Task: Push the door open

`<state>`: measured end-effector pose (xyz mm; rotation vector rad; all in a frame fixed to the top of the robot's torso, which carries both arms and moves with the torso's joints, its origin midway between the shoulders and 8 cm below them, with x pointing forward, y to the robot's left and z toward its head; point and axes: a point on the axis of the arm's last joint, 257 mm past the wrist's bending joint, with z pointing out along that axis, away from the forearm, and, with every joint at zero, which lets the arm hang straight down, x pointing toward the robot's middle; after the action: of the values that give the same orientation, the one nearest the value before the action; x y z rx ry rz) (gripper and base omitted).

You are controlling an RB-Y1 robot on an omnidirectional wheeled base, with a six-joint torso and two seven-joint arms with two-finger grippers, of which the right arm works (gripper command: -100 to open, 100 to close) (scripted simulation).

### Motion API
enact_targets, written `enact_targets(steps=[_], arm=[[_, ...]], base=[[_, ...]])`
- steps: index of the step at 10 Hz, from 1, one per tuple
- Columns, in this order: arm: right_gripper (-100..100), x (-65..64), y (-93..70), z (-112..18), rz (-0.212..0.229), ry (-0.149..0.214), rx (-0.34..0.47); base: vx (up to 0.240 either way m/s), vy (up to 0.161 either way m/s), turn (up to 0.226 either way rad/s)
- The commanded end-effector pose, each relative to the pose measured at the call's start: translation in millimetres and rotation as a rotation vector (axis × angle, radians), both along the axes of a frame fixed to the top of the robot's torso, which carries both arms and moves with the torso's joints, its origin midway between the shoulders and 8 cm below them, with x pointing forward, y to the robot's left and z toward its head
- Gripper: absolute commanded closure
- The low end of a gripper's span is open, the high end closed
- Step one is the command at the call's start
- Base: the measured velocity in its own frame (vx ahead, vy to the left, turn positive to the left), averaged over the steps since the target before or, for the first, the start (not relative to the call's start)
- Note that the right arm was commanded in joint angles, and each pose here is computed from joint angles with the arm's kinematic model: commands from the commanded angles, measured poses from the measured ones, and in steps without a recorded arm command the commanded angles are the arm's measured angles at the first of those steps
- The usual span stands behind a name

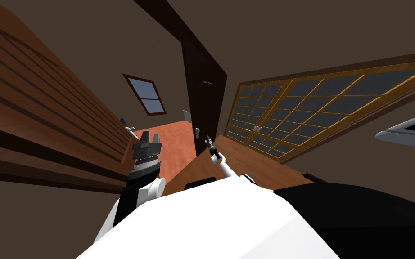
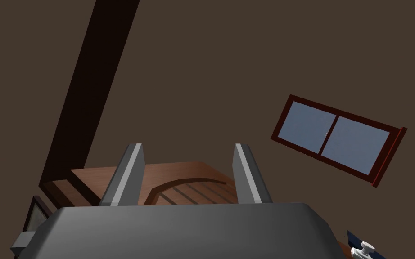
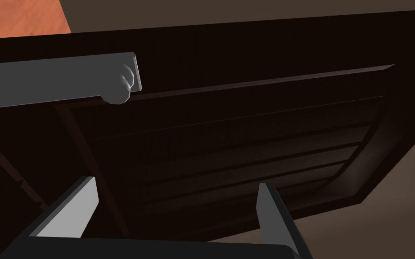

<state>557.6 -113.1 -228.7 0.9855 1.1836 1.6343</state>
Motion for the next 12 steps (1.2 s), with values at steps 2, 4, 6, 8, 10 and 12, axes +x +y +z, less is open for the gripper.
enact_targets(steps=[2,4,6,8,10,12], arm=[[-100,8.5,11.0,-9.8,0.020,0.023,-0.022],[-100,14.5,17.5,-20.2,0.033,0.047,-0.041],[-100,19.7,23.7,-27.9,0.046,0.066,-0.059],[-100,24.6,29.5,-34.5,0.057,0.084,-0.076],[-100,28.9,34.9,-40.5,0.068,0.100,-0.093],[-100,32.4,39.7,-45.7,0.078,0.114,-0.108]], base=[[0.064,-0.106,0.120],[0.055,-0.085,0.118],[0.059,-0.094,0.120],[0.055,-0.082,0.105],[0.065,-0.090,0.100],[0.059,-0.095,0.097]])
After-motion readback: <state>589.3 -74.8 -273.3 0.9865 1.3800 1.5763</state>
